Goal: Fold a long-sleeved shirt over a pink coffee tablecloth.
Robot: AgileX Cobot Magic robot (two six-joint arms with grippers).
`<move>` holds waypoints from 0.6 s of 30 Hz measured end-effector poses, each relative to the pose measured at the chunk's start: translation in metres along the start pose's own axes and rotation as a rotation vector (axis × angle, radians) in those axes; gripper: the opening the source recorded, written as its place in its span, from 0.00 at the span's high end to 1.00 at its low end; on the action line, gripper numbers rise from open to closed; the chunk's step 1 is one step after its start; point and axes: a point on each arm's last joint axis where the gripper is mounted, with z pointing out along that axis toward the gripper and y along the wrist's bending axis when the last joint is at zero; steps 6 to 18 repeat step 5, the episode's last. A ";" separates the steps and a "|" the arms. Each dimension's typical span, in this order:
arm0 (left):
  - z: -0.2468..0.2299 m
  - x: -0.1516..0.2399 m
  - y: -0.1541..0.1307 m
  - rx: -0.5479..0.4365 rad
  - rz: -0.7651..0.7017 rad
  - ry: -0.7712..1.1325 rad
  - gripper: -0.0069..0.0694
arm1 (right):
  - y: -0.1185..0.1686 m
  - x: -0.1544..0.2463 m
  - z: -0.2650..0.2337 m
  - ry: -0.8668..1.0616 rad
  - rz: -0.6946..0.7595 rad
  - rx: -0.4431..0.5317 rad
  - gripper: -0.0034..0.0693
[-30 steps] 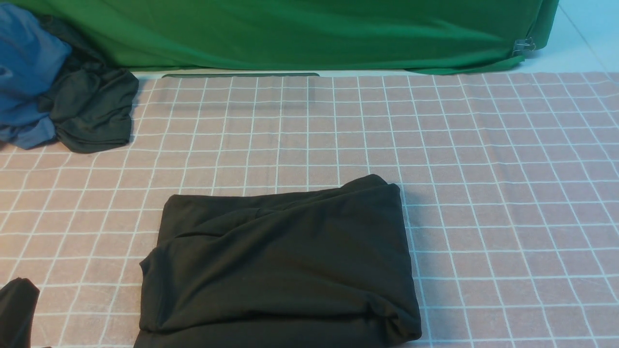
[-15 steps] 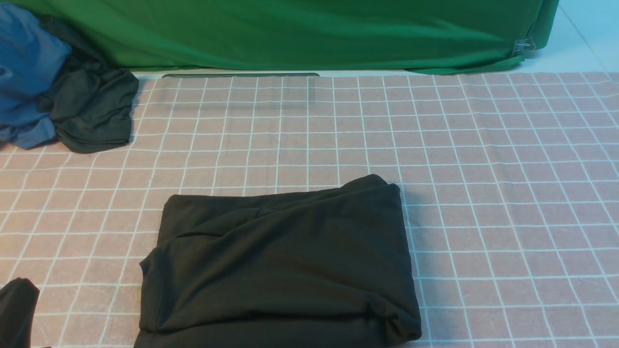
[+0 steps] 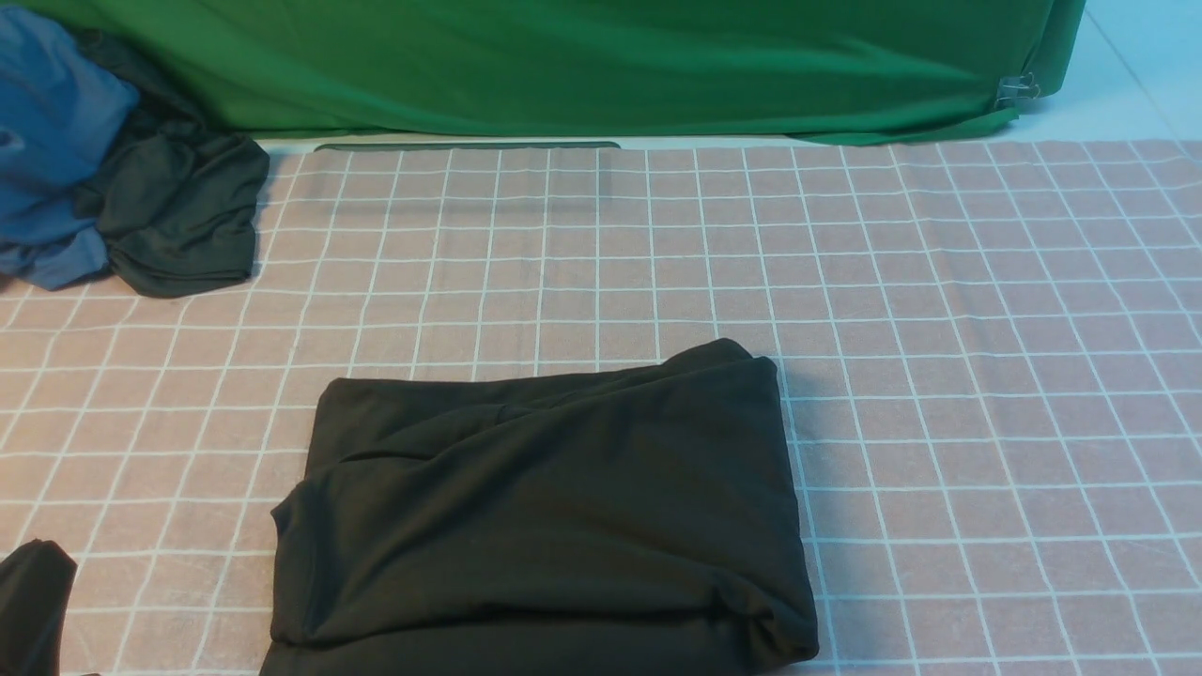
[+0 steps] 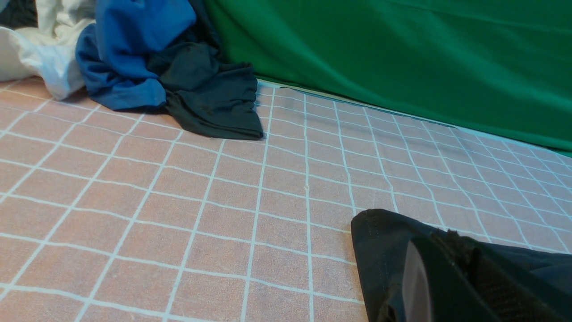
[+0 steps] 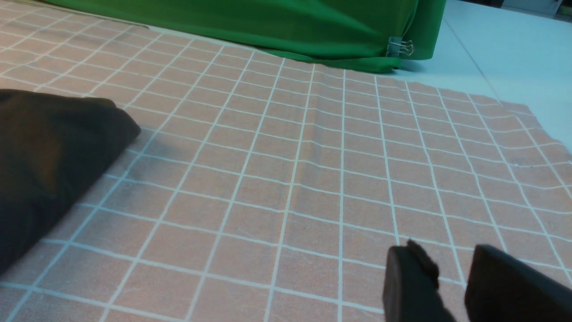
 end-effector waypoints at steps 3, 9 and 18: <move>0.000 0.000 0.000 0.000 0.000 0.000 0.89 | 0.000 0.000 0.000 0.000 0.000 0.000 0.63; 0.000 0.000 0.000 0.000 0.000 0.000 0.89 | 0.000 0.000 0.000 0.000 0.000 0.000 0.63; 0.000 0.000 0.000 0.000 0.000 0.000 0.89 | 0.000 0.000 0.000 0.000 0.000 0.000 0.63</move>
